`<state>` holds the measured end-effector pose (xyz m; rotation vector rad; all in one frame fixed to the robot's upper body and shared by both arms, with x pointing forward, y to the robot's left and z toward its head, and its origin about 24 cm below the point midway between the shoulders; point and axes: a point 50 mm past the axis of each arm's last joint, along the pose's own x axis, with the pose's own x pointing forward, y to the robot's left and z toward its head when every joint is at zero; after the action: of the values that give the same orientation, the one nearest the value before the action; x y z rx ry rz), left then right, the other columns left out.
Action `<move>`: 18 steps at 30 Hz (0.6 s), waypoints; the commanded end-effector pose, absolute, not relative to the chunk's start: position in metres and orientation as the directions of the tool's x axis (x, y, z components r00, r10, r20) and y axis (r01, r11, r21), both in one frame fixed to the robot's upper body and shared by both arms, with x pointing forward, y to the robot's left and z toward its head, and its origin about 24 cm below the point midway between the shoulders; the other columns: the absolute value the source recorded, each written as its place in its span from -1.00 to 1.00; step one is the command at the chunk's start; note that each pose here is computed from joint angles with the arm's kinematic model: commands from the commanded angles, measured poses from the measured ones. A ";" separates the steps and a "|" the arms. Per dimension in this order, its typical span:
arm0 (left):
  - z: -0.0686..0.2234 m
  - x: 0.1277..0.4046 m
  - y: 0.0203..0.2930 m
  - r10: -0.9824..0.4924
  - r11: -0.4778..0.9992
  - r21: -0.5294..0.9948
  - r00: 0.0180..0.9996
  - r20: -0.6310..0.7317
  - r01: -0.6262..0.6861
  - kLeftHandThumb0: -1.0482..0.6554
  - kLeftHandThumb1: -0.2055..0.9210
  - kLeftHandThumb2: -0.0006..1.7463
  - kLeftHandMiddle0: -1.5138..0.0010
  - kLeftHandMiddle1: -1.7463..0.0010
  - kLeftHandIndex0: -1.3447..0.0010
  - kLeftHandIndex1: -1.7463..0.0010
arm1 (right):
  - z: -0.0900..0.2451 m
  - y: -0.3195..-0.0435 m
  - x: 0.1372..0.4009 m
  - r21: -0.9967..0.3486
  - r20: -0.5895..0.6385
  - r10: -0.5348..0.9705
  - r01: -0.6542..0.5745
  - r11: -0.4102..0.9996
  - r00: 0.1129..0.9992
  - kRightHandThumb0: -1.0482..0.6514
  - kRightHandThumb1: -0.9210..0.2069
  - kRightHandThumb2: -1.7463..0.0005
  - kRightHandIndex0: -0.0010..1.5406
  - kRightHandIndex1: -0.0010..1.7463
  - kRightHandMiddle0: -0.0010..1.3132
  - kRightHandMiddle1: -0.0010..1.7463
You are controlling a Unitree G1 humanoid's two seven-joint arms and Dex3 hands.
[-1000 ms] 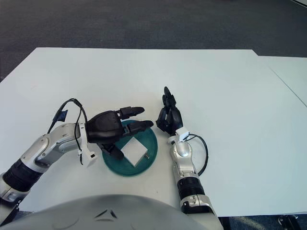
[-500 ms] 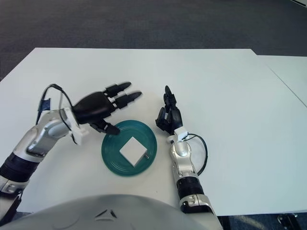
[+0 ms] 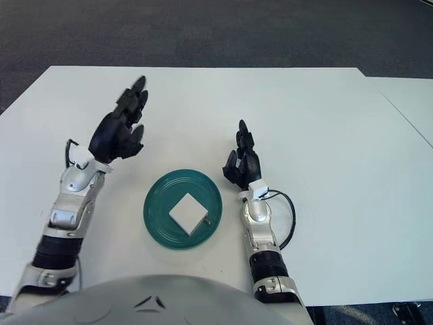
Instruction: Put the charger into the plate.
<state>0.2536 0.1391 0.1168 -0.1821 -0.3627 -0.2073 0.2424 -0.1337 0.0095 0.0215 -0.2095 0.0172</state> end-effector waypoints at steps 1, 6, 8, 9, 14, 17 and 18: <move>0.072 0.235 0.151 0.196 0.776 -0.621 0.978 0.066 -0.114 -1.00 1.00 -0.03 1.00 1.00 1.00 1.00 | -0.041 -0.139 0.206 -0.004 -0.019 -0.005 0.004 1.000 1.000 -0.93 -1.00 -0.12 -1.00 -1.00 -0.96 -0.97; 0.050 0.231 0.149 0.178 0.815 -0.563 0.984 0.012 -0.141 -1.00 1.00 0.01 1.00 1.00 1.00 1.00 | -0.041 -0.135 0.206 -0.001 -0.012 0.015 -0.015 1.000 1.000 -0.94 -1.00 -0.10 -1.00 -1.00 -0.95 -0.96; 0.044 0.230 0.151 0.157 0.845 -0.518 0.988 0.008 -0.130 -1.00 1.00 0.02 1.00 1.00 1.00 1.00 | -0.041 -0.135 0.207 0.002 -0.012 0.022 -0.022 1.000 1.000 -0.95 -1.00 -0.10 -1.00 -1.00 -0.95 -0.96; 0.040 0.229 0.152 0.145 0.857 -0.501 0.989 0.008 -0.121 -1.00 1.00 0.02 1.00 1.00 1.00 1.00 | -0.041 -0.135 0.207 0.003 -0.014 0.025 -0.025 1.000 1.000 -0.95 -1.00 -0.10 -1.00 -1.00 -0.95 -0.96; 0.023 0.225 0.153 0.053 0.921 -0.387 0.998 0.025 -0.040 -1.00 1.00 0.03 1.00 1.00 1.00 1.00 | -0.041 -0.135 0.207 0.006 -0.022 0.030 -0.030 1.000 0.999 -0.94 -1.00 -0.09 -1.00 -1.00 -0.94 -0.95; 0.013 0.221 0.155 -0.001 0.943 -0.332 1.000 0.027 0.010 -1.00 1.00 0.03 1.00 1.00 1.00 1.00 | -0.041 -0.135 0.206 0.010 -0.028 0.033 -0.033 0.999 0.999 -0.93 -1.00 -0.09 -1.00 -1.00 -0.93 -0.95; 0.011 0.220 0.155 -0.012 0.947 -0.322 1.000 0.028 0.021 -1.00 1.00 0.03 1.00 1.00 1.00 1.00 | -0.040 -0.135 0.206 0.010 -0.029 0.034 -0.033 0.999 0.999 -0.93 -1.00 -0.09 -1.00 -1.00 -0.93 -0.95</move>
<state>0.2212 0.1555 0.0155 -0.3785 -0.0126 0.0408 0.2416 -0.1314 0.0047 0.0217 -0.1874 0.0426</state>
